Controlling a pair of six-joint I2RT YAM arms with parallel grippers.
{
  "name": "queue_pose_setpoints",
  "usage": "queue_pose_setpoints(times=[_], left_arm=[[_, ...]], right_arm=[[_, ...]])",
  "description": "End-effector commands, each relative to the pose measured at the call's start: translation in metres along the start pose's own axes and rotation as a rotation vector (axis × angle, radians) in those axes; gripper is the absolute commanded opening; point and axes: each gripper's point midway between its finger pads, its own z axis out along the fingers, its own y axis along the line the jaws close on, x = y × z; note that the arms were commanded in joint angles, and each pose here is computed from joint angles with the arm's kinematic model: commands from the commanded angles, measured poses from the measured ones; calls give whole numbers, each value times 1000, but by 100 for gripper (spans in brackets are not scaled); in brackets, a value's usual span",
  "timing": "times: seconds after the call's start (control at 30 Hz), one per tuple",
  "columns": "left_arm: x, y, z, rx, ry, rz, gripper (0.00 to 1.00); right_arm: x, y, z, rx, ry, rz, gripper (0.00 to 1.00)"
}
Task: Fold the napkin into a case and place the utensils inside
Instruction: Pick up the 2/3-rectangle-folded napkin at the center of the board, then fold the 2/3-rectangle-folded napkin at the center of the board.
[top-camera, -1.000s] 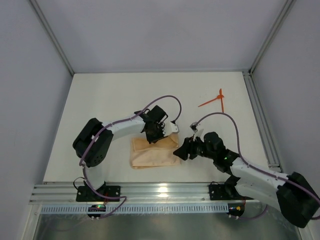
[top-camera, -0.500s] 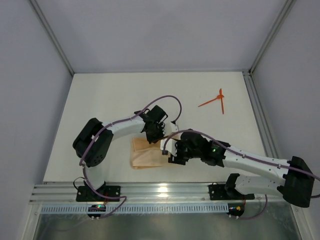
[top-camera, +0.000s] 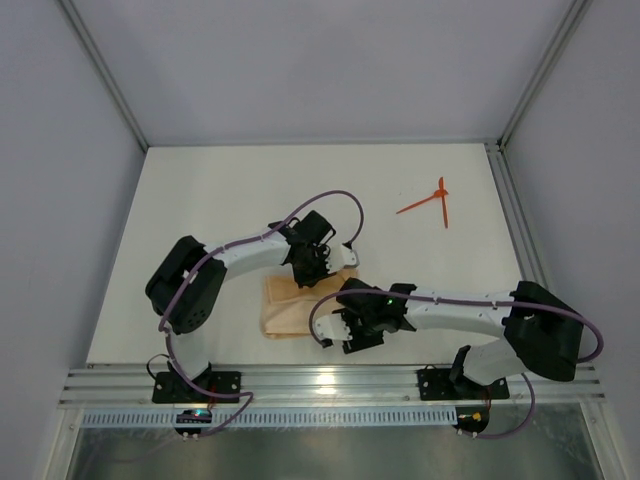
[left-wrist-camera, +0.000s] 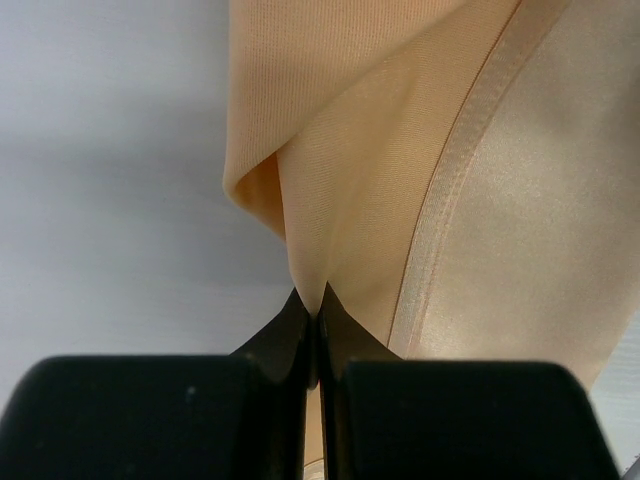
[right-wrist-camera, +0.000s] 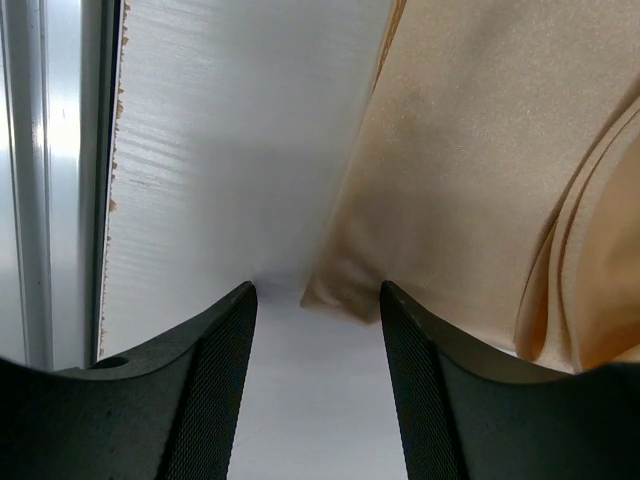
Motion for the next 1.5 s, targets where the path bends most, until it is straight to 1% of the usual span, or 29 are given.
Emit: queue_pose_setpoints(times=[0.0, 0.17, 0.27, 0.3, 0.43, 0.5, 0.57, 0.6, 0.63, 0.7, 0.73, 0.8, 0.83, 0.87, 0.97, 1.0, 1.13, 1.33, 1.47], left_arm=[[-4, -2, -3, 18, -26, 22, 0], [-3, -4, -2, 25, -22, 18, 0], [-2, -4, -2, 27, -21, 15, 0], [-2, -4, -2, 26, -22, 15, 0], [-3, -3, -3, 25, -23, 17, 0], [-3, -4, -3, 26, -24, 17, 0], [-4, -4, -4, 29, -28, 17, 0], [-4, -4, -4, 29, -28, 19, 0], [-5, -4, -4, 31, -31, 18, 0], [-5, -5, -4, 34, -27, 21, 0], [-4, -5, -4, 35, -25, 19, 0], [-3, -6, -4, 39, -22, 19, 0], [-1, -7, -3, 42, -17, 17, 0], [-2, -7, -3, 44, -18, 19, 0], [-1, -9, -2, 55, -19, 13, 0], [0, -11, -3, 62, -17, 12, 0], [5, -18, -2, 92, -4, 2, 0], [11, -27, -2, 117, -3, -8, 0], [12, -30, -4, 119, -4, -6, 0]], right_arm=[[2, 4, 10, -13, 24, -38, 57], [-6, 3, 18, 18, 30, -52, 57], [3, 7, 23, 1, 84, -47, 56], [12, 13, 26, -26, 128, -45, 53], [29, 9, 27, -20, 238, -47, 47], [33, 8, 29, -19, 259, -60, 47], [30, 11, 35, -39, 245, -54, 38], [29, 11, 36, -42, 241, -46, 31], [29, 11, 39, -44, 241, -43, 19], [30, 13, 41, -56, 247, -29, 14], [29, 13, 42, -58, 249, -25, 9], [30, 14, 42, -69, 262, -19, 3], [30, 13, 42, -64, 259, -12, 3], [22, 19, 42, -96, 216, 0, 3], [11, 14, 38, -93, 144, 51, 3], [0, 12, 34, -97, 88, 65, 3], [-20, 0, 21, -122, -48, 167, 3], [-36, -13, 11, -144, -174, 258, 3], [-39, -29, 5, -148, -222, 342, 3]])
